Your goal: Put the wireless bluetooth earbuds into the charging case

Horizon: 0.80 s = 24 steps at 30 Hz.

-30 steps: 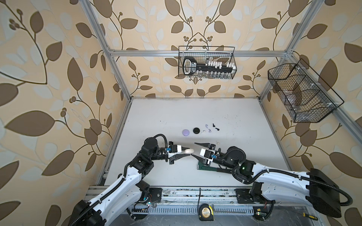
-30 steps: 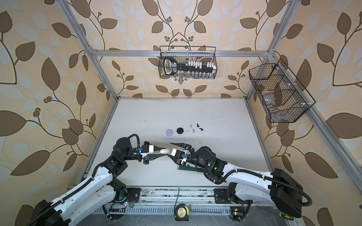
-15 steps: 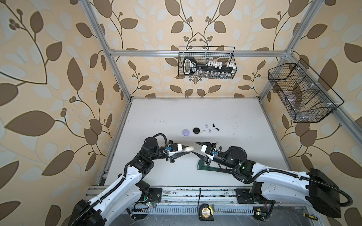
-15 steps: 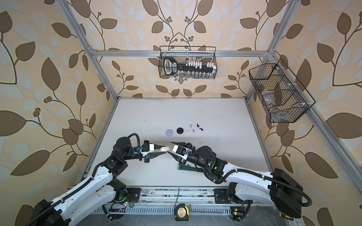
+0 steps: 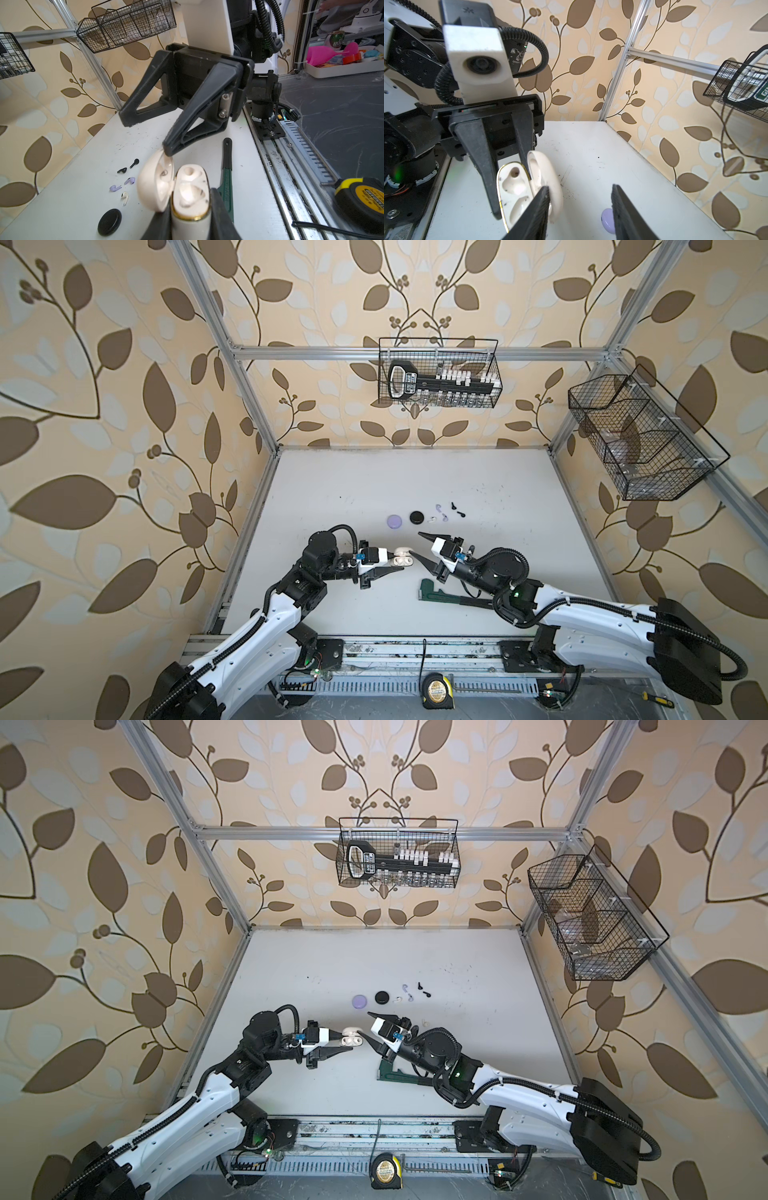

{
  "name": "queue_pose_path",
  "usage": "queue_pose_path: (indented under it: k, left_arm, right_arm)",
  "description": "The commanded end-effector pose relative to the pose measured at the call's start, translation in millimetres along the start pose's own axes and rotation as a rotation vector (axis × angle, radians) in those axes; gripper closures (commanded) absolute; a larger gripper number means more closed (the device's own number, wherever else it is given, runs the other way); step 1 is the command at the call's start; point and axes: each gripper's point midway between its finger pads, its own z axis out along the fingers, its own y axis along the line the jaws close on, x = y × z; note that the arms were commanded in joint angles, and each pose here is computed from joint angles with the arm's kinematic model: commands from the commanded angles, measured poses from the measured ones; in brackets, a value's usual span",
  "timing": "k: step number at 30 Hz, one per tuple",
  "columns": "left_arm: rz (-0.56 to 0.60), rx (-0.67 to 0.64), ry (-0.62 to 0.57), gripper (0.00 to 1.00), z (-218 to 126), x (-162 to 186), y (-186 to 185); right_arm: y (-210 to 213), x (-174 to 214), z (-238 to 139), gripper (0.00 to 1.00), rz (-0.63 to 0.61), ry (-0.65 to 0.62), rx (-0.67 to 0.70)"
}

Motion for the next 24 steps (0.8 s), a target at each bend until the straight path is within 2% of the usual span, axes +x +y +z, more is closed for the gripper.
queue_pose_path:
  k: [1, 8, 17, 22, 24]
  left_arm:
    - [0.024, 0.091, -0.044, 1.00, 0, -14, -16]
    - [0.001, 0.053, -0.035, 1.00, 1, -14, -9]
    - [-0.042, 0.034, -0.012, 1.00, 4, -13, 1]
    - [-0.063, 0.038, -0.005, 1.00, 6, -12, 3]
    - [-0.064, 0.044, -0.006, 1.00, 7, -12, 3]
  right_arm:
    - [-33, -31, 4, 0.50, 0.013, -0.076, 0.136]
    - [-50, -31, -3, 0.46, 0.059, -0.082, 0.210]
    - [-63, -29, -7, 0.44, 0.106, -0.090, 0.230]
    - [-79, -25, -14, 0.39, 0.157, -0.080, 0.292]
    - [-67, -22, -15, 0.37, 0.154, -0.077, 0.214]
